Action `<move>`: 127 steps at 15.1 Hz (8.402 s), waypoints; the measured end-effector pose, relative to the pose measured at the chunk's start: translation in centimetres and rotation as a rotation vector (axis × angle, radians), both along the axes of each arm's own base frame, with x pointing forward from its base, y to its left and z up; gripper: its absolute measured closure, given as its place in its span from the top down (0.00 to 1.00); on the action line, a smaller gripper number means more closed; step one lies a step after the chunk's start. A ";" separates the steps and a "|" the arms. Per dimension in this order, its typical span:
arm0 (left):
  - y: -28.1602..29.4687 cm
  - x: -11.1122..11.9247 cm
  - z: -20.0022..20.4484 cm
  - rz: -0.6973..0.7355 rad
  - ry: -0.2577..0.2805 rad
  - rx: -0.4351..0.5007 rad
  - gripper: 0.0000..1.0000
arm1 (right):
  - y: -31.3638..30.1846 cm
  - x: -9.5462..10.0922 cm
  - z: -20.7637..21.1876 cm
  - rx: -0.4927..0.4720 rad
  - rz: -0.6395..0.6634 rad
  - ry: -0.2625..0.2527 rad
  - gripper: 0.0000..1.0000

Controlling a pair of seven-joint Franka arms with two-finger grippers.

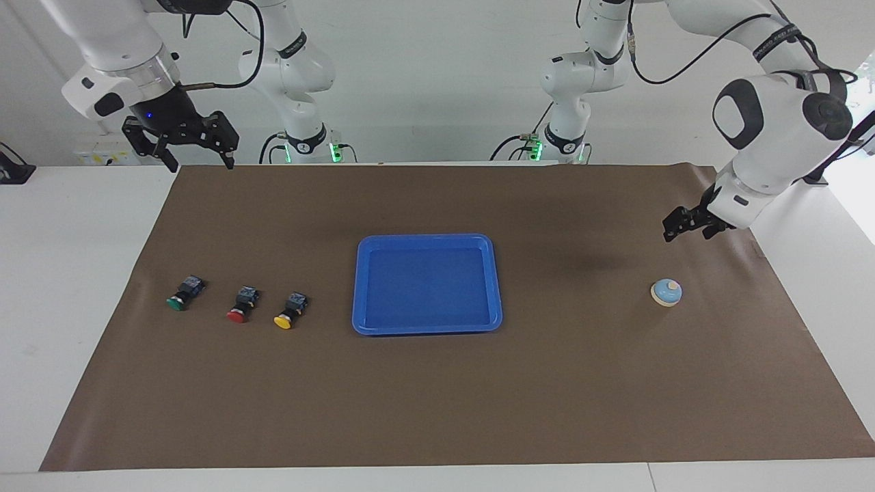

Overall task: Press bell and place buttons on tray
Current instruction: 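Press down on the bell with the left gripper, then lift the left gripper off the bell while the right gripper reaches the buttons, then grasp the yellow-top push button with the right gripper, then carry the yellow button into the blue tray and open the right gripper, then withdraw the right gripper from the tray toward the red button, then grasp the red-top push button with the right gripper, then carry the red button into the tray beside the yellow one and release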

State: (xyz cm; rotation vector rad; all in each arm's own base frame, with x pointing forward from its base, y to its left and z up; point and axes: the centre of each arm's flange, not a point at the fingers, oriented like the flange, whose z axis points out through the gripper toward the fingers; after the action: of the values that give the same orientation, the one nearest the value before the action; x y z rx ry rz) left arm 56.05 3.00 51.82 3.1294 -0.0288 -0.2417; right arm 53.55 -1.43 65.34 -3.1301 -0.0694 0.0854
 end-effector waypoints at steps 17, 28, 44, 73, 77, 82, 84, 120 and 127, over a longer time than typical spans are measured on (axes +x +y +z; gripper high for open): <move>-3.7 -2.6 2.8 -0.065 0.031 -0.001 1.00 | -1.0 -0.3 0.0 0.000 -0.020 0.013 1.00; -4.5 -2.5 3.3 -0.062 0.022 -0.007 1.00 | 0.2 -1.1 -8.0 -0.006 -0.001 -0.058 1.00; -4.8 -2.1 4.7 -0.041 -0.015 -0.010 1.00 | 6.2 5.2 -33.9 0.017 -0.051 -0.168 1.00; -4.5 -2.1 5.3 -0.035 -0.024 -0.010 1.00 | 30.4 6.1 -30.8 0.034 -0.033 -0.084 0.40; -4.5 -2.1 5.3 -0.035 -0.024 -0.010 1.00 | 29.0 5.4 -33.9 0.041 -0.050 -0.104 0.40; -4.5 -2.1 5.3 -0.035 -0.024 -0.010 1.00 | 28.6 4.6 -35.5 0.040 -0.095 -0.103 0.40; -4.5 -2.1 5.3 -0.035 -0.024 -0.010 1.00 | 28.8 4.6 -35.4 0.041 -0.126 -0.103 0.45; -4.5 -2.1 5.3 -0.035 -0.024 -0.010 1.00 | -3.9 2.8 -36.1 -0.005 -0.177 -0.144 0.41; -4.5 -2.1 5.3 -0.035 -0.024 -0.010 1.00 | 7.9 7.5 -26.5 0.013 -0.103 -0.097 0.41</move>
State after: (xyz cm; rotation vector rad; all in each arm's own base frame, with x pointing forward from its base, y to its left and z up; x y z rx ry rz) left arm 53.95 -1.45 57.15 3.1242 -0.0844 -0.2039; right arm 61.00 6.45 38.82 -3.1166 0.0906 -0.0675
